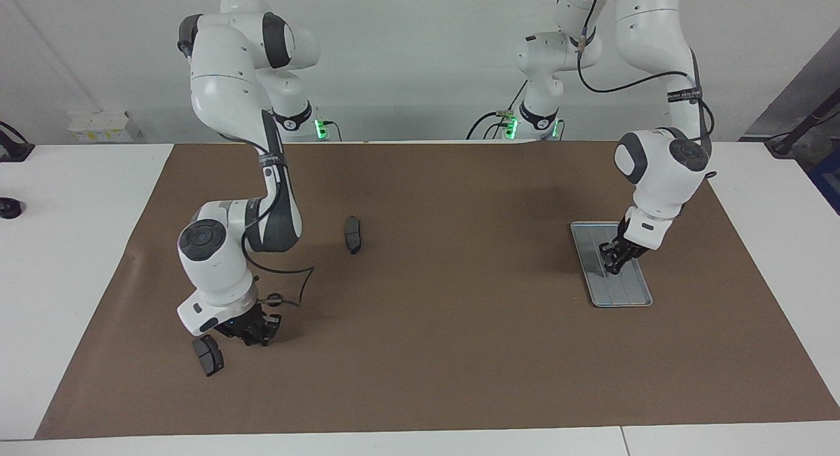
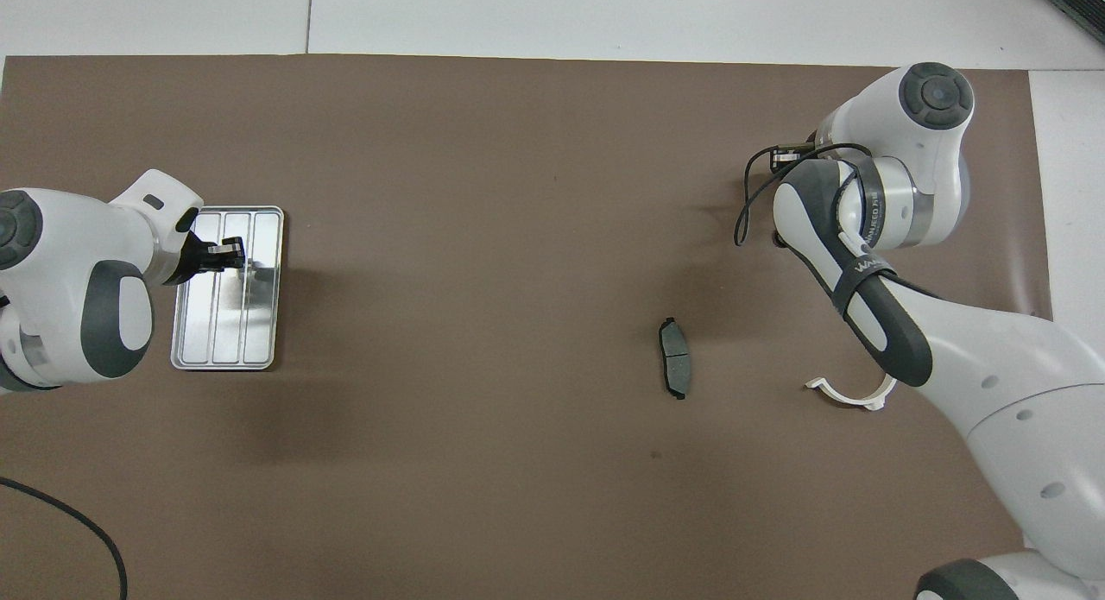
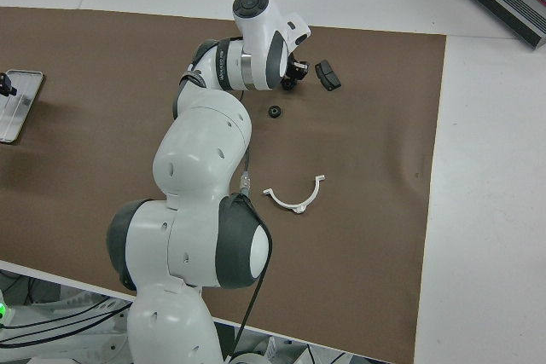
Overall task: Pick bearing gear from pile to tray
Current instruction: 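Release the gear onto the tray while the right gripper grasps another gear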
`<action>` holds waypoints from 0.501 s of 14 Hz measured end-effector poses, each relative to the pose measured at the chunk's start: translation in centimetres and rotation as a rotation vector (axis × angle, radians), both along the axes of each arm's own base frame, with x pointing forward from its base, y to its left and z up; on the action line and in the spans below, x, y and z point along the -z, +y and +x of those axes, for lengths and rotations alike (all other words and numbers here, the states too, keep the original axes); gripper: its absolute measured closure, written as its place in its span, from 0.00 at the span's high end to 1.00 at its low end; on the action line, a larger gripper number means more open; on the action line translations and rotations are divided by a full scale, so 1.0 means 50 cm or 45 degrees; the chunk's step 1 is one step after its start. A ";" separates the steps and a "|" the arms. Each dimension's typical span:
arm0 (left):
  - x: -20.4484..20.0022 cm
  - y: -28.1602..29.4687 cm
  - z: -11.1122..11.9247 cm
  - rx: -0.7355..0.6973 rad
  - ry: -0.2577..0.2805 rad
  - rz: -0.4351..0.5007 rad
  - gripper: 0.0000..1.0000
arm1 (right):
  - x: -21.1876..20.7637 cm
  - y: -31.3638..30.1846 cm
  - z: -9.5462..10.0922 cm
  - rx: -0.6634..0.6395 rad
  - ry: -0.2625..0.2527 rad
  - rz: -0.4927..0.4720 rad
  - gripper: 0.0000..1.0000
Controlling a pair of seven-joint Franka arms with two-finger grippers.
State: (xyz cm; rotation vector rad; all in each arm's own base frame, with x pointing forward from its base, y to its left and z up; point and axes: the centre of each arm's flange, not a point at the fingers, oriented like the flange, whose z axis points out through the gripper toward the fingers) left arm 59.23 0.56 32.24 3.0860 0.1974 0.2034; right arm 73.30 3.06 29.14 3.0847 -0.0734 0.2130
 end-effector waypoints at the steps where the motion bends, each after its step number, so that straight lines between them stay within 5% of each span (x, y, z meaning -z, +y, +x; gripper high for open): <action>1: 0.006 0.001 0.000 0.009 0.004 0.001 0.23 | 0.000 0.001 0.000 -0.001 0.000 0.000 0.33; 4: 0.020 0.001 0.001 0.047 0.016 0.005 0.30 | -0.006 0.068 -0.002 -0.060 -0.005 0.005 0.33; 7: -0.032 -0.007 0.032 0.062 0.000 0.003 0.69 | -0.049 0.240 -0.013 -0.203 -0.054 0.048 0.33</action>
